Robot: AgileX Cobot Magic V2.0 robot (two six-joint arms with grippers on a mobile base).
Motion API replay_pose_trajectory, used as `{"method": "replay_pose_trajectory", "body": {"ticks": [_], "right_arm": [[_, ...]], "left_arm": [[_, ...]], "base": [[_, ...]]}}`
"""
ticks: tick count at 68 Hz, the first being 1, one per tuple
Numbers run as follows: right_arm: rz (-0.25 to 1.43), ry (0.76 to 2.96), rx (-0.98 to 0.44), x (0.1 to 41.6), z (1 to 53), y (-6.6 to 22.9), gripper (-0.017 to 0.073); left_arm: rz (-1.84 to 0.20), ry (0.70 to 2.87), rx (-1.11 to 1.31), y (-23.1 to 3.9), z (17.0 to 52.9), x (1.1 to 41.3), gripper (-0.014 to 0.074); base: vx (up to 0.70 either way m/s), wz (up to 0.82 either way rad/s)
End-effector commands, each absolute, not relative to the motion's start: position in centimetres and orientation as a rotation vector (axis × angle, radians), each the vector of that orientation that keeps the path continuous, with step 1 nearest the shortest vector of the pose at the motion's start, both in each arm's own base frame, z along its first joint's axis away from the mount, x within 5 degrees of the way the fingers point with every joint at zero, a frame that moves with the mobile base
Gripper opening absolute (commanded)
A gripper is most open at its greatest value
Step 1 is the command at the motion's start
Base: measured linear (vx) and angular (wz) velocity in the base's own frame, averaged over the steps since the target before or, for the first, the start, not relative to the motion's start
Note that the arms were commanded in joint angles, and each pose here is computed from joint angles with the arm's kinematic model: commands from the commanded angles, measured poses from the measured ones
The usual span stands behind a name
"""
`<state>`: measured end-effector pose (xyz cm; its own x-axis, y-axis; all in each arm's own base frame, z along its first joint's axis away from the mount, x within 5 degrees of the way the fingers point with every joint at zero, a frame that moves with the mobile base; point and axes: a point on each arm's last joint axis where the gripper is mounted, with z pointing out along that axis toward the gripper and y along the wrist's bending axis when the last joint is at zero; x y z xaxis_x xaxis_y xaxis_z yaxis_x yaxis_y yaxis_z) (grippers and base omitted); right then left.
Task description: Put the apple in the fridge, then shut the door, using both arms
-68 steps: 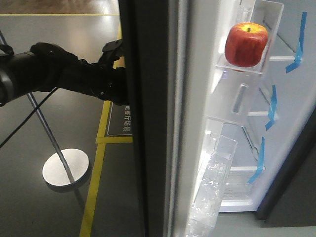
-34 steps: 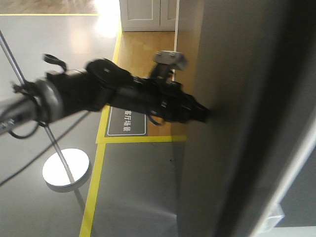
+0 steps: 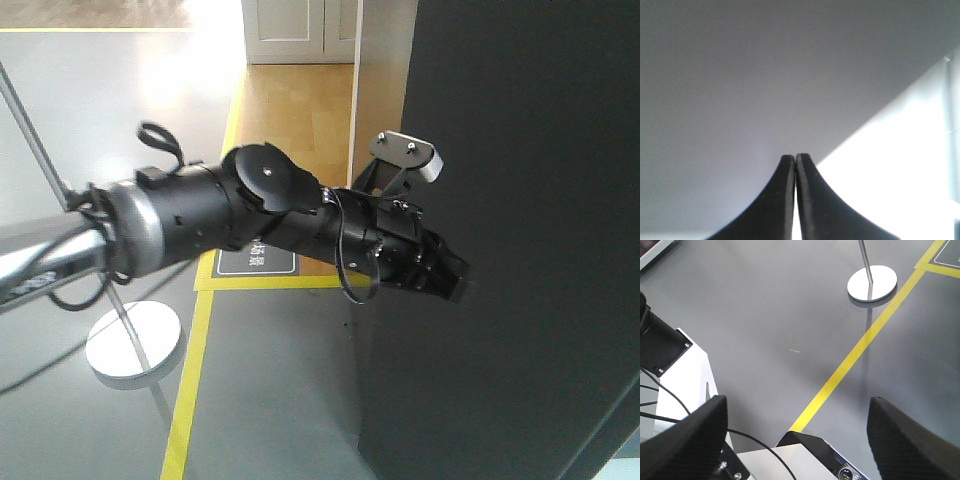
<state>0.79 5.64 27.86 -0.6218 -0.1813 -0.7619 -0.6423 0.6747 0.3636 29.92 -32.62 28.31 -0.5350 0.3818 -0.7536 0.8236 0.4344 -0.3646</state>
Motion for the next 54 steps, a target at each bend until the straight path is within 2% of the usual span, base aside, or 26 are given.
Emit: {"method": "replay_pose_trajectory", "body": {"ticks": [1, 12, 21, 33, 54], "right_arm": [[0.858, 2.110, -0.603, 1.1, 28.9, 5.9, 0.0548], [0.858, 2.110, -0.603, 1.1, 28.9, 5.9, 0.0548], [0.856, 2.110, -0.602, 1.1, 28.9, 5.8, 0.0548], [0.856, 2.110, -0.602, 1.1, 28.9, 5.8, 0.0548], [0.839, 2.112, -0.603, 1.1, 28.8, 5.8, 0.0548]], "left_arm": [[-0.915, 2.035, 0.975, -30.9, 33.6, 28.7, -0.0006], [-0.651, 2.074, 0.946, -28.1, 35.9, 28.1, -0.0006], [-0.511, 2.048, 0.871, -25.7, 37.1, 27.3, -0.0006], [-0.424, 2.037, 0.816, -22.0, 36.3, 25.3, -0.0006], [-0.305, 2.068, 0.628, -13.6, 36.1, 23.6, -0.0006]], "base": [[0.00, 0.00], [0.00, 0.00], [0.00, 0.00], [0.00, 0.00], [0.00, 0.00]]}}
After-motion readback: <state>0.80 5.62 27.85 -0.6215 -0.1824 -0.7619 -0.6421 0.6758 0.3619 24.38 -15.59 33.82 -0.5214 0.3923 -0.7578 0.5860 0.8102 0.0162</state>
